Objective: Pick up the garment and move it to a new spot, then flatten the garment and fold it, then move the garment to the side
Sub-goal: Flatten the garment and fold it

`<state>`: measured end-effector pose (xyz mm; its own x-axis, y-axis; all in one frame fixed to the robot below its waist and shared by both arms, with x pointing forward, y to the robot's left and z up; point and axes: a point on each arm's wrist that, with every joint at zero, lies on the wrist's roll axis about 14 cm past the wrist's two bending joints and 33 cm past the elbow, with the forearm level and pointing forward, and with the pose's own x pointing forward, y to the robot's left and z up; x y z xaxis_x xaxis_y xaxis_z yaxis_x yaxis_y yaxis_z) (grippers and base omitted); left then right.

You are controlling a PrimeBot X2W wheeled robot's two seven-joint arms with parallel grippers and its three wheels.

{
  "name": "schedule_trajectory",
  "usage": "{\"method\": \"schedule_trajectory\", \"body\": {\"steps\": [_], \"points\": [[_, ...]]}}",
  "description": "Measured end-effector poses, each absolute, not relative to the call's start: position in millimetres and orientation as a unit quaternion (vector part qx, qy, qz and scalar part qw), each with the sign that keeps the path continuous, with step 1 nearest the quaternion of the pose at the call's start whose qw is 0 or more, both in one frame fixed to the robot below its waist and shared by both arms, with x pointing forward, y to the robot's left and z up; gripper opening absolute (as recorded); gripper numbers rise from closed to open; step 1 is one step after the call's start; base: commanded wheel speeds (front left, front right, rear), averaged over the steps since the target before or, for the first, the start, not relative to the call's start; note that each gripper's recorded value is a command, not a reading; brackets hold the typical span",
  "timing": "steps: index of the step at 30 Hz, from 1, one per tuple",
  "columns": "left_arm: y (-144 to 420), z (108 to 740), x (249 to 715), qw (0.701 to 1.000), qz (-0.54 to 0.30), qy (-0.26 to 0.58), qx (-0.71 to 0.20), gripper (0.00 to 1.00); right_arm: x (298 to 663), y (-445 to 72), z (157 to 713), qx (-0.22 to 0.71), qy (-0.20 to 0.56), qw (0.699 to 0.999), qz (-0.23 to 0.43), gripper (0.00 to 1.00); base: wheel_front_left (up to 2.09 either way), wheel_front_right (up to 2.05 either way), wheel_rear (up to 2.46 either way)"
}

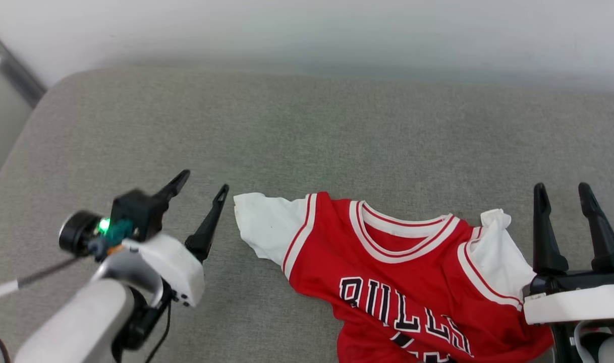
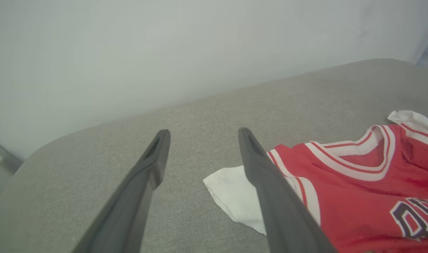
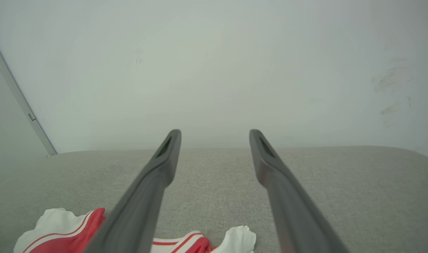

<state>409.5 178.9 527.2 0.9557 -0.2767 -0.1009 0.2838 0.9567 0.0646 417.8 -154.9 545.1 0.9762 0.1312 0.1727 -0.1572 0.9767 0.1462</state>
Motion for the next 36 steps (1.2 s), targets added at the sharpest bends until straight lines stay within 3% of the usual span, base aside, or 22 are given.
{"method": "schedule_trajectory", "body": {"steps": [7,15,35,36], "points": [[179.8,506.7,444.5,0.945,-0.219,0.2,0.138,1.0,427.7,-163.0,531.1,0.078,-0.068,0.993,0.058,1.0,0.0,0.0,0.0],[180.0,455.2,444.1,0.87,-0.254,0.402,0.13,1.0,432.0,-173.1,516.5,0.077,-0.053,0.995,0.042,1.0,0.0,0.0,0.0],[174.6,375.5,466.6,0.807,-0.26,0.517,0.12,1.0,435.2,-199.2,476.4,0.075,-0.011,0.997,0.001,1.0,0.0,0.0,0.0],[173.7,373.9,465.4,0.805,-0.262,0.519,0.12,0.85,435.0,-199.7,476.5,0.075,-0.011,0.997,0.0,1.0,0.0,0.0,0.0]]}}
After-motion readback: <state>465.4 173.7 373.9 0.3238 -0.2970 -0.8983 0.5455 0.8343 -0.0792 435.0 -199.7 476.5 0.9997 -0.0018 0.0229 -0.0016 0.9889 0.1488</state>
